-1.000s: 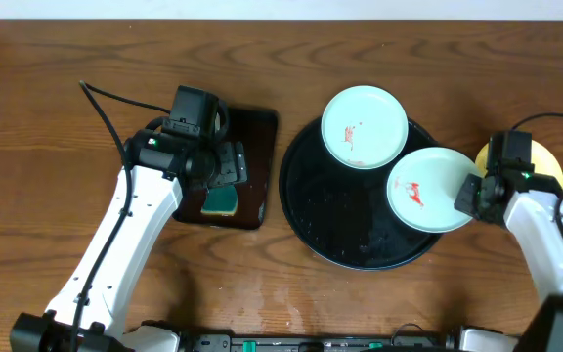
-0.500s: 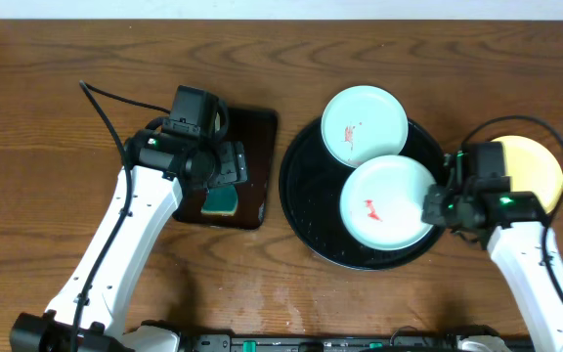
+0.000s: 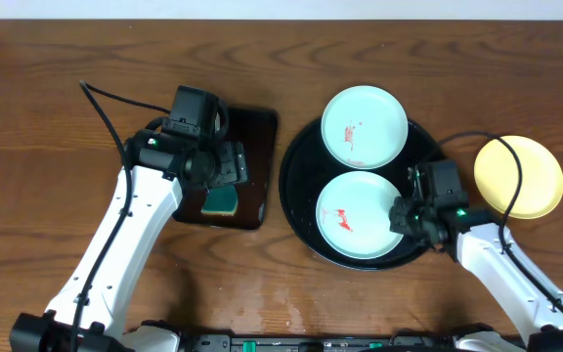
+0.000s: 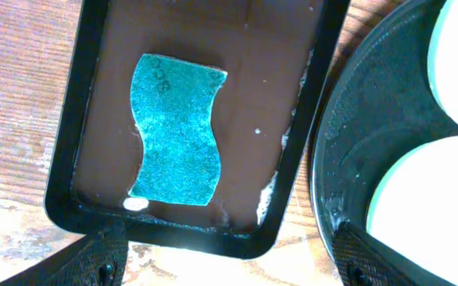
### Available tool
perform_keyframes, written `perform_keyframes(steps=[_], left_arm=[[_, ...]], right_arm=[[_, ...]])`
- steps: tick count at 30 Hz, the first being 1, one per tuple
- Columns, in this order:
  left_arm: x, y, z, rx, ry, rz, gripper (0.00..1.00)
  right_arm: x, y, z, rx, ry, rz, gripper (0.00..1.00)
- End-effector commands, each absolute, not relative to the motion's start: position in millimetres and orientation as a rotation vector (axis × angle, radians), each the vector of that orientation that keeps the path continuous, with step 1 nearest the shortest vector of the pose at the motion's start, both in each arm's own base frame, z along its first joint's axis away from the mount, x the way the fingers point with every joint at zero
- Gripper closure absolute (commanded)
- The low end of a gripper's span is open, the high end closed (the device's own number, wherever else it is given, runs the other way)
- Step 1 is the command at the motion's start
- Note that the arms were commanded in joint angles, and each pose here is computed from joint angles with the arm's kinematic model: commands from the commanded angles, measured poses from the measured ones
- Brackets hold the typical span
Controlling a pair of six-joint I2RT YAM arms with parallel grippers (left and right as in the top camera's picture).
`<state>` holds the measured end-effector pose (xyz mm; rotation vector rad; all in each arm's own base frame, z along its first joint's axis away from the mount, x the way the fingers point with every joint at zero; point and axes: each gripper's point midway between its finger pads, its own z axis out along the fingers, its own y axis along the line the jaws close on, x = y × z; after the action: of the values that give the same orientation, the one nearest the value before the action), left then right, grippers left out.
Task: Clean dirty plates on tray and stack at the side
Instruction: 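Grip the rim of the lower pale green plate with the right gripper, then pick up the sponge from the small tray with the left gripper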
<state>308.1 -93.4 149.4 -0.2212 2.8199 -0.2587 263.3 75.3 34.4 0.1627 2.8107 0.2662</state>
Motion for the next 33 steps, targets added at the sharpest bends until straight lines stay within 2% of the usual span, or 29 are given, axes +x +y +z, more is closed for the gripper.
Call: perform_keyframes(steps=[1,6,9,12,15,19,23,24,27,33], left_arm=[[310,-93,154,-0.221,2.812,-0.258,0.17],[308,-81,139,-0.228,2.837,-0.156,0.18],[310,-65,116,-0.256,2.844,-0.013,0.18],[316,-70,91,-0.255,2.86,-0.036,0.19],[319,-71,64,-0.257,2.892,-0.02,0.32],[321,-71,30,-0.258,2.952,0.012,0.36],[325,-72,2,-0.259,2.989,0.032,0.59],[325,-72,-4,-0.26,3.0,0.037,0.69],[324,-72,-14,-0.261,3.02,0.046,0.9],[328,-84,4,-0.214,3.008,-0.058,0.93]], right_arm=[[285,82,72,-0.089,2.744,0.244,0.57],[290,86,89,-0.1,2.736,0.263,0.59],[285,87,87,-0.102,2.756,0.275,0.59],[280,88,85,-0.104,2.777,0.285,0.59],[277,87,84,-0.103,2.792,0.282,0.6],[272,87,82,-0.103,2.815,0.282,0.6],[270,87,82,-0.103,2.821,0.285,0.61],[270,88,82,-0.104,2.821,0.292,0.61],[270,88,82,-0.094,2.823,0.298,0.62],[269,88,81,-0.094,2.827,0.298,0.63]])
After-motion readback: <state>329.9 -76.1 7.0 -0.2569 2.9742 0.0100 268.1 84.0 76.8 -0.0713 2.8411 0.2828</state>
